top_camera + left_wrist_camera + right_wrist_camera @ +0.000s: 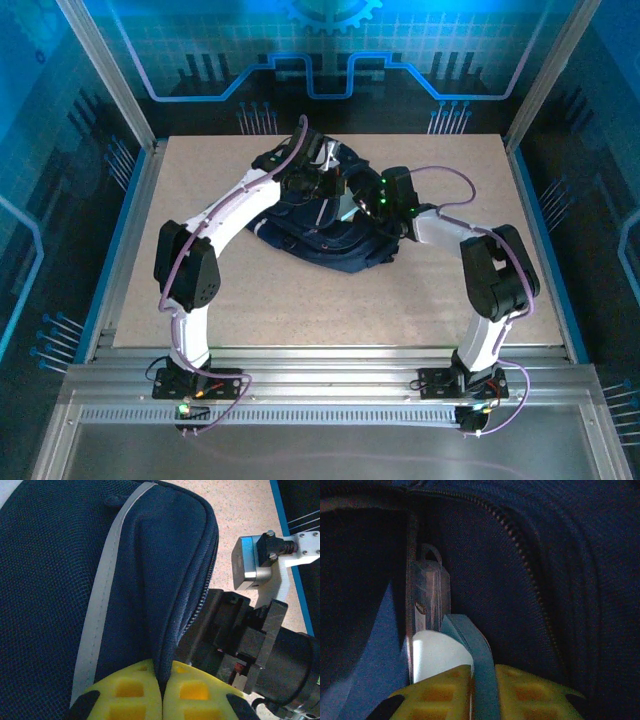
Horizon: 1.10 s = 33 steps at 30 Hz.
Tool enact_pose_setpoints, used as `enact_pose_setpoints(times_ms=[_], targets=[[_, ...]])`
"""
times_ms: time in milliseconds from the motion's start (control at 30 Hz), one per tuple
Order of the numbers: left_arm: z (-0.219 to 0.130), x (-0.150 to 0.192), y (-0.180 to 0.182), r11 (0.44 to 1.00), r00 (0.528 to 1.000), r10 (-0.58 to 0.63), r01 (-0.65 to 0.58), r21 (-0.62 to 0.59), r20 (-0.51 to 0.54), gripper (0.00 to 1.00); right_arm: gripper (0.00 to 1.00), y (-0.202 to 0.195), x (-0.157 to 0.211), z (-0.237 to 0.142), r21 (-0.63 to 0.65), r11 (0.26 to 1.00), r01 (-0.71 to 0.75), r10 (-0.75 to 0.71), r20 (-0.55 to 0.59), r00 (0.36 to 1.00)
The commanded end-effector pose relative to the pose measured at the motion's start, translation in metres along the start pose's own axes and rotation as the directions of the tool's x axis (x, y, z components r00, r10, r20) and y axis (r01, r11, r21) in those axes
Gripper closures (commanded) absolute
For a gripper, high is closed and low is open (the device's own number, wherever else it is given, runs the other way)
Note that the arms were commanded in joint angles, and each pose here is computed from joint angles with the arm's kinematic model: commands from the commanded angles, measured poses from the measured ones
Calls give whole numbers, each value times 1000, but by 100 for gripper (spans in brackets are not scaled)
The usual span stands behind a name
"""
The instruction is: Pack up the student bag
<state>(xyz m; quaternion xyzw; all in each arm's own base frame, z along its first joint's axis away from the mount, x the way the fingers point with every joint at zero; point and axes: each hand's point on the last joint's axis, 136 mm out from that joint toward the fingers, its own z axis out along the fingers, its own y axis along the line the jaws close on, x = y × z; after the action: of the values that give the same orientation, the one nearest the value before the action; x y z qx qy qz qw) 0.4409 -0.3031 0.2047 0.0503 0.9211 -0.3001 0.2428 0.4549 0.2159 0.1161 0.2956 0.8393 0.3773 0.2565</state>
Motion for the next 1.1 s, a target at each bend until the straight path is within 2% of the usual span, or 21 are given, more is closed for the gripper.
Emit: enact_pose_setpoints(times_ms=[0,100,233,300,400,500,633,733,867,1067], targets=[[-23,-28,-49,988,994,27,-43,151,109,100,77,13,-2,9,-37,998,53,-53,-2,999],[-17,-23,-48,987,995,5,-21,158,101,100,74,28,-5,8,-79,991,111,-114,-24,993],[-9,-20,-42,989,995,-21,7,150,94,93,52,24,-14,-11,-65,984,165,-168,-50,984],[-5,-20,-39,990,995,-26,13,142,95,85,42,17,-25,-31,-48,982,183,-185,-30,982],[3,-20,-37,989,996,-38,26,146,84,76,36,13,-42,-68,9,973,232,-232,5,973],[10,-18,-38,986,996,-58,48,160,61,56,34,11,-51,-106,97,946,311,-315,36,948],[8,-15,-37,986,997,-54,45,160,54,46,32,17,-49,-145,165,893,419,-430,33,902],[-6,-13,-26,990,994,-62,49,135,90,35,32,22,-38,-160,190,870,455,-464,3,886],[-23,-7,3,991,984,-109,97,95,141,26,33,27,-8,-157,191,857,479,-480,-42,876],[-32,16,62,979,967,-203,203,11,152,24,34,31,53,-123,156,864,478,-459,-142,877]])
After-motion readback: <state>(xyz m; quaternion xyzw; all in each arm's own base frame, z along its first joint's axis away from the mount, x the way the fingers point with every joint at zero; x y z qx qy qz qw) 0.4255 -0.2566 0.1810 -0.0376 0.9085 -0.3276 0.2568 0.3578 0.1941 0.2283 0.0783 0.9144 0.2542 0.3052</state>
